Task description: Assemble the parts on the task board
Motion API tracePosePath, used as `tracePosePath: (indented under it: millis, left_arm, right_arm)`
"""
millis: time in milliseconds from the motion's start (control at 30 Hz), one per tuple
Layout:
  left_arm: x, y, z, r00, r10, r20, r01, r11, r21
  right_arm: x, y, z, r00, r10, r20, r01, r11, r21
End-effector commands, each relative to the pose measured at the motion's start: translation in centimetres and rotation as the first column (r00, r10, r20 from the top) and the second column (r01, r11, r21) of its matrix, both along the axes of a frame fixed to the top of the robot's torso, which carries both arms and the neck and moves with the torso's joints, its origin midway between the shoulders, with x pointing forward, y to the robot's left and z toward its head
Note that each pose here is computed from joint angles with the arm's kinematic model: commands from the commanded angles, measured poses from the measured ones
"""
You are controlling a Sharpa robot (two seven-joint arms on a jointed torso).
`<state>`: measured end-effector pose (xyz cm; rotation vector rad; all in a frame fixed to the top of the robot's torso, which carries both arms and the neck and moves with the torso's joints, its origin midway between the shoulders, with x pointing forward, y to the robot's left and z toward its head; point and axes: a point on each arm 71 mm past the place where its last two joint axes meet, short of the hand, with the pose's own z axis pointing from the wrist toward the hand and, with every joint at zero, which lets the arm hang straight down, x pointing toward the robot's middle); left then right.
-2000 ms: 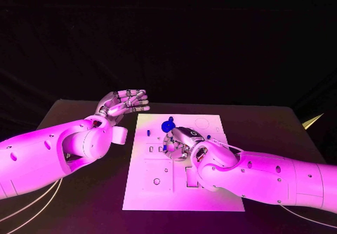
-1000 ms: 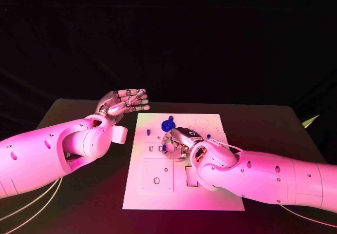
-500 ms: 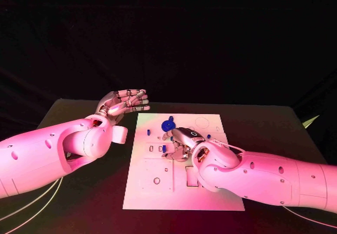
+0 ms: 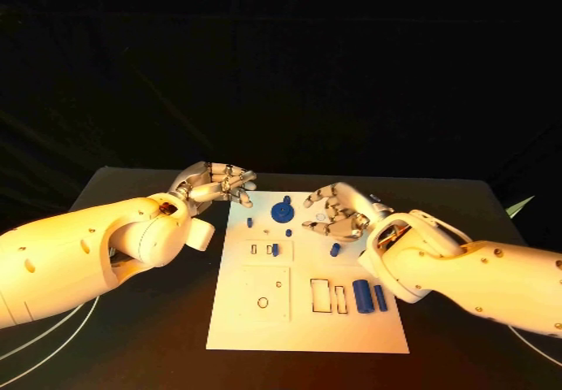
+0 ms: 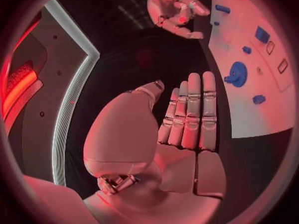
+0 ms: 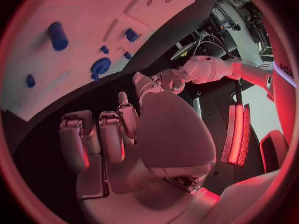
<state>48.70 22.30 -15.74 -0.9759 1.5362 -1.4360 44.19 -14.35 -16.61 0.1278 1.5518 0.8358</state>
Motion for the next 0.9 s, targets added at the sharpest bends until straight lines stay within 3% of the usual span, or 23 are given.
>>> tracePosePath:
  millis: [33,100,233,567,900]
  left_arm:
    - [-0.41,-1.0,-1.00,0.988,-0.127,-0.082,0.144,0.956,0.256]
    - [-0.38,-1.2,-1.24,0.984,-0.135,-0.116,0.166,0.930,0.327]
    - [-0.18,-2.0,-1.91,0.968,-0.149,-0.203,0.233,0.832,0.503]
    - [0.65,-3.7,-2.70,0.946,-0.170,-0.277,0.323,0.581,0.747]
    - [1.91,-5.6,-2.58,0.934,-0.197,-0.299,0.357,0.456,0.815]
  right_arm:
    - [0.6,-2.1,0.9,0.993,-0.047,-0.108,0.061,0.990,0.128]
    - [0.9,-3.2,1.4,0.989,-0.072,-0.128,0.089,0.987,0.133]
    - [1.4,-5.6,1.9,0.981,-0.118,-0.157,0.139,0.981,0.132]
    - [2.0,-7.5,1.9,0.967,-0.184,-0.174,0.205,0.972,0.111]
    - [2.4,-8.0,1.7,0.961,-0.211,-0.181,0.232,0.968,0.099]
